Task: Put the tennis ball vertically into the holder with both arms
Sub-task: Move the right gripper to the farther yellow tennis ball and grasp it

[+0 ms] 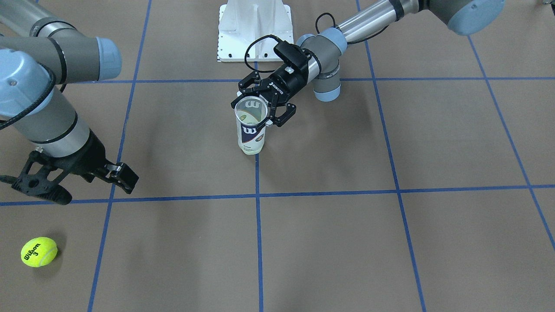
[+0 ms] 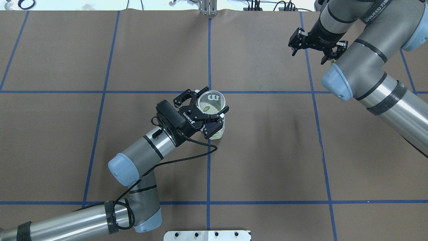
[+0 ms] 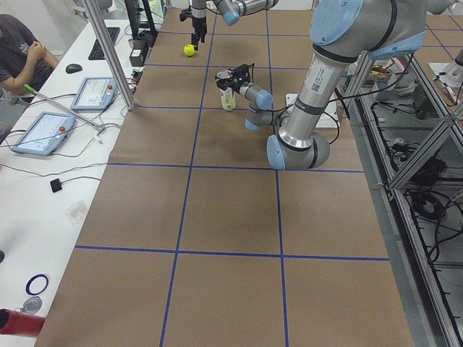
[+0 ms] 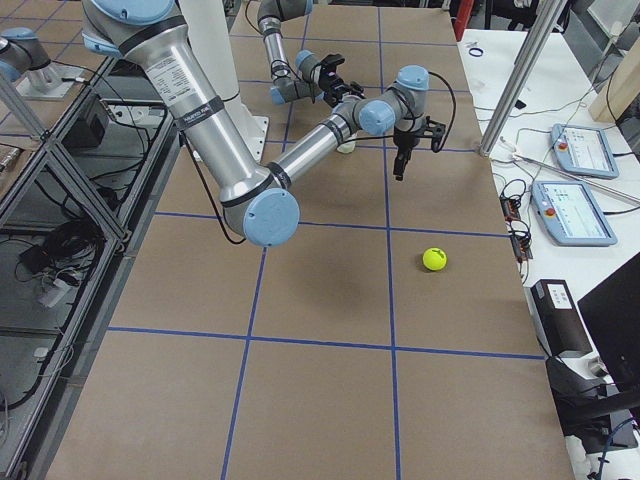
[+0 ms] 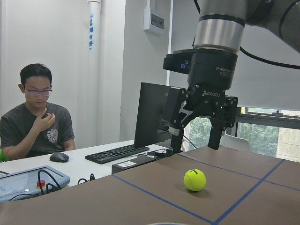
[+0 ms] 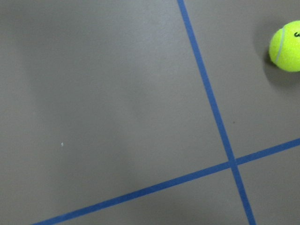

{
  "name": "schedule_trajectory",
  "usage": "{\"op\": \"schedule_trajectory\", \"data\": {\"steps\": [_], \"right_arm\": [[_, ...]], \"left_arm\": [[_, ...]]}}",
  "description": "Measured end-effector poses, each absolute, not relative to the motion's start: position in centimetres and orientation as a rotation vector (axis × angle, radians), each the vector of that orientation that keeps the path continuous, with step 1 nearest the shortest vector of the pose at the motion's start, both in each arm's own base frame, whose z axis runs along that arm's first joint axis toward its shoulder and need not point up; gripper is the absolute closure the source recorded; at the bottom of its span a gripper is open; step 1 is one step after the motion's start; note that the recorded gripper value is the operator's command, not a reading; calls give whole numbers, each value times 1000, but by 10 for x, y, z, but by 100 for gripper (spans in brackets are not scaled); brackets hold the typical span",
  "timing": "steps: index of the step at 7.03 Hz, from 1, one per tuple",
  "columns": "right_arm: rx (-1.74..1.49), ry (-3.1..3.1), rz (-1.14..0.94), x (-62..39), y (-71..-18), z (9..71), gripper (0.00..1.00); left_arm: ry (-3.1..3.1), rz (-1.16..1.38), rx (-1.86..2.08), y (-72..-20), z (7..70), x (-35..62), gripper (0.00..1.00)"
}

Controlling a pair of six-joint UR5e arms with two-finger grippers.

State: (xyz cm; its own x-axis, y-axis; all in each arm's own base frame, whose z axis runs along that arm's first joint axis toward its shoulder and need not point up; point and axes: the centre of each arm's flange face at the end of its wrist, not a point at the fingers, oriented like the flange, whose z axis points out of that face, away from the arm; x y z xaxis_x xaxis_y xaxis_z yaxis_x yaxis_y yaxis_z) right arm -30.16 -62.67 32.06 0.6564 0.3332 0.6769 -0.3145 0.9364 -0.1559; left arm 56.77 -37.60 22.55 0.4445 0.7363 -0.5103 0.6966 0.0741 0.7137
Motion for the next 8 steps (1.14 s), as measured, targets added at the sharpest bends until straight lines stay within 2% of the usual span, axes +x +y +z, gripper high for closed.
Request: {"op": "schedule_trajectory", "data": {"steps": [3, 8], "right_arm": [[-4, -720, 319, -260, -688, 424, 3], [65, -608, 288, -265, -708, 522, 3]], "left_arm": [[1270, 46, 1639, -376, 225, 567, 11], [1267, 50, 1636, -376, 228, 567, 10]]}}
